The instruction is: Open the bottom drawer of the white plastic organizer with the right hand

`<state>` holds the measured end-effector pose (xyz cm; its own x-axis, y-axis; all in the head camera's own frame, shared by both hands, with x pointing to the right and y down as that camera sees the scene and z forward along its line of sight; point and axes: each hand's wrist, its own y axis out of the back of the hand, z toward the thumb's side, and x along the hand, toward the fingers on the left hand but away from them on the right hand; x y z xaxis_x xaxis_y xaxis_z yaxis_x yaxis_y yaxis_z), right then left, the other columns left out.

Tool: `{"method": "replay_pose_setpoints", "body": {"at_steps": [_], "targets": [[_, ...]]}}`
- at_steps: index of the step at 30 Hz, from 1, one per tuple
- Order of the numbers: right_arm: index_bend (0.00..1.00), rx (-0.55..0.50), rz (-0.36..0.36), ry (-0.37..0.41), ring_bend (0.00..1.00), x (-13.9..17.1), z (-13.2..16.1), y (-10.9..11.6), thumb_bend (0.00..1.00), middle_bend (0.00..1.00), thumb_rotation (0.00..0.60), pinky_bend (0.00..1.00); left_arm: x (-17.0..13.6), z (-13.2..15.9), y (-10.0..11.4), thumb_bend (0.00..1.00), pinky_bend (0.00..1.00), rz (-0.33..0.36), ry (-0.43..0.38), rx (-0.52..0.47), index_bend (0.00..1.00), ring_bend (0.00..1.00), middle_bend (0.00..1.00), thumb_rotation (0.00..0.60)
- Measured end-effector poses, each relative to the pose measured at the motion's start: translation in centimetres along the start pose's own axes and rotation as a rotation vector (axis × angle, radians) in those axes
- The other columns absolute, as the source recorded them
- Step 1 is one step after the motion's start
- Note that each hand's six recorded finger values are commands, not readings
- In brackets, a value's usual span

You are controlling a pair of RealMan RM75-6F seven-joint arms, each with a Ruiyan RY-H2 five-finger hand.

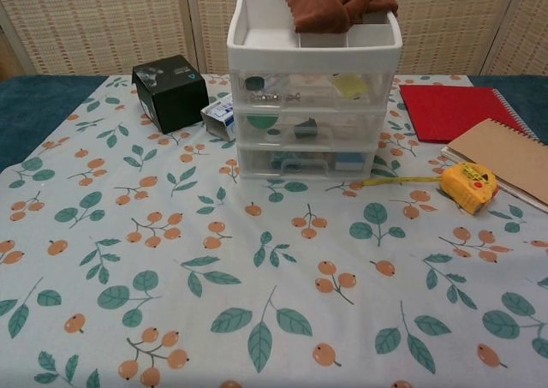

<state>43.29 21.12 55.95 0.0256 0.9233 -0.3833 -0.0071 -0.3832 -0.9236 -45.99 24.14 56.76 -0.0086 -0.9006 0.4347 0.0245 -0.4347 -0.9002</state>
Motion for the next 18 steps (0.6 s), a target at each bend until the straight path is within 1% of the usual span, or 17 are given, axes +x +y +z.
{"method": "replay_pose_setpoints", "body": {"at_steps": [8,18], "targets": [[0.27,-0.009,0.012,0.004,0.29,0.01,0.24,-0.11,0.23,0.32,0.6,0.37,0.2,0.22,0.04,0.23,0.14,0.001,-0.009,0.001,0.25,0.21,0.19,0.6],[0.27,-0.024,0.007,0.011,0.29,0.07,0.62,0.02,0.24,0.32,0.6,0.37,0.3,0.31,-0.03,0.23,0.14,0.002,-0.014,-0.004,0.25,0.21,0.19,0.6]]}}
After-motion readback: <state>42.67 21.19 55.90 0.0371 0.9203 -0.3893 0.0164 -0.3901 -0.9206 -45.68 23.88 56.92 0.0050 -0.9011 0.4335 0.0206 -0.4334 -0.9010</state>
